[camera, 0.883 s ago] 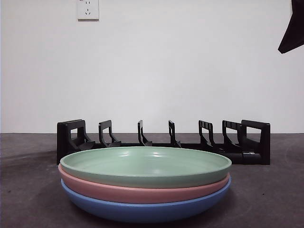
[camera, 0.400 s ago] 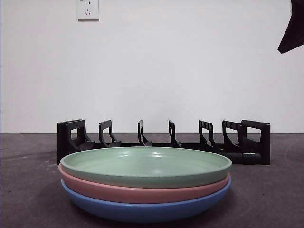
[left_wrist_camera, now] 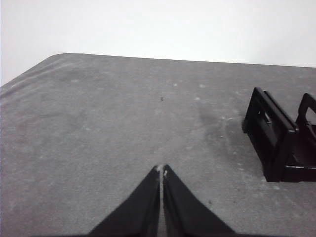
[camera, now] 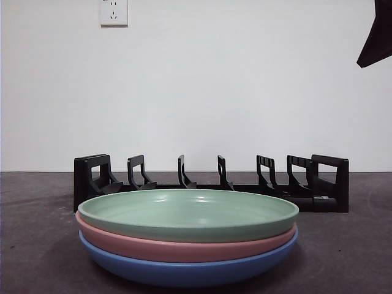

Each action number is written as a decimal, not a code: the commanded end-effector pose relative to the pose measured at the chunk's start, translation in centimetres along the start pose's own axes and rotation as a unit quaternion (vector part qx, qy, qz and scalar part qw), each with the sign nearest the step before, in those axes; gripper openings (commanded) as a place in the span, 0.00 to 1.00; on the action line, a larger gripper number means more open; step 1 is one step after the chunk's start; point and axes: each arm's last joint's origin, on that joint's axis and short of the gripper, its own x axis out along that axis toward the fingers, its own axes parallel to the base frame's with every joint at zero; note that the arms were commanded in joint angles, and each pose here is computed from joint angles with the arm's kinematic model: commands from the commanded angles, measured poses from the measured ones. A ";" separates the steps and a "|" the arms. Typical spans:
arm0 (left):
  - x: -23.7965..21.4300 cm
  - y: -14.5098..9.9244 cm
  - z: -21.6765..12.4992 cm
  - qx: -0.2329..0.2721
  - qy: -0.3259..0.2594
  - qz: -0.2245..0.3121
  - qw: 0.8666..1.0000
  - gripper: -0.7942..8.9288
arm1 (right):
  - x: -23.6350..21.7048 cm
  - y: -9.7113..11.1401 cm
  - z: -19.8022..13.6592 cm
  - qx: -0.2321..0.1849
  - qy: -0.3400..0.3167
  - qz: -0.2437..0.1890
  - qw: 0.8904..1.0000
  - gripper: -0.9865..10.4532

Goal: Place the plate

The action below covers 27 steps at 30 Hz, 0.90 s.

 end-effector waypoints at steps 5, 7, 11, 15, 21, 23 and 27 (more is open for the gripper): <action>0.2 0.0 -0.5 0.002 0.001 0.001 1.000 0.09 | 0.0 0.0 0.4 -0.004 -0.007 0.000 1.000 0.10; 0.2 0.0 -0.6 0.002 0.009 0.001 1.000 0.09 | 0.0 0.0 0.5 -0.005 -0.009 0.000 1.000 0.10; 0.2 0.0 -0.5 0.002 0.005 0.001 1.000 0.09 | -0.1 -0.1 0.5 -0.022 -0.012 -0.009 1.000 0.10; 0.2 0.0 -0.5 0.002 0.006 0.001 1.000 0.09 | -1.6 0.3 0.1 -0.050 -0.024 -0.056 0.997 0.10; 0.2 0.0 -0.5 0.002 0.005 0.001 1.000 0.09 | -3.5 1.6 -5.9 -0.071 -0.193 -0.218 0.954 0.10; 0.2 0.0 -0.5 0.002 0.006 0.001 1.000 0.09 | -3.7 2.0 -8.9 -0.041 -0.212 -0.258 0.942 0.10; 0.2 0.0 -0.5 0.002 0.006 0.001 1.000 0.09 | -2.7 2.5 -14.6 0.035 -0.222 -0.289 0.931 0.10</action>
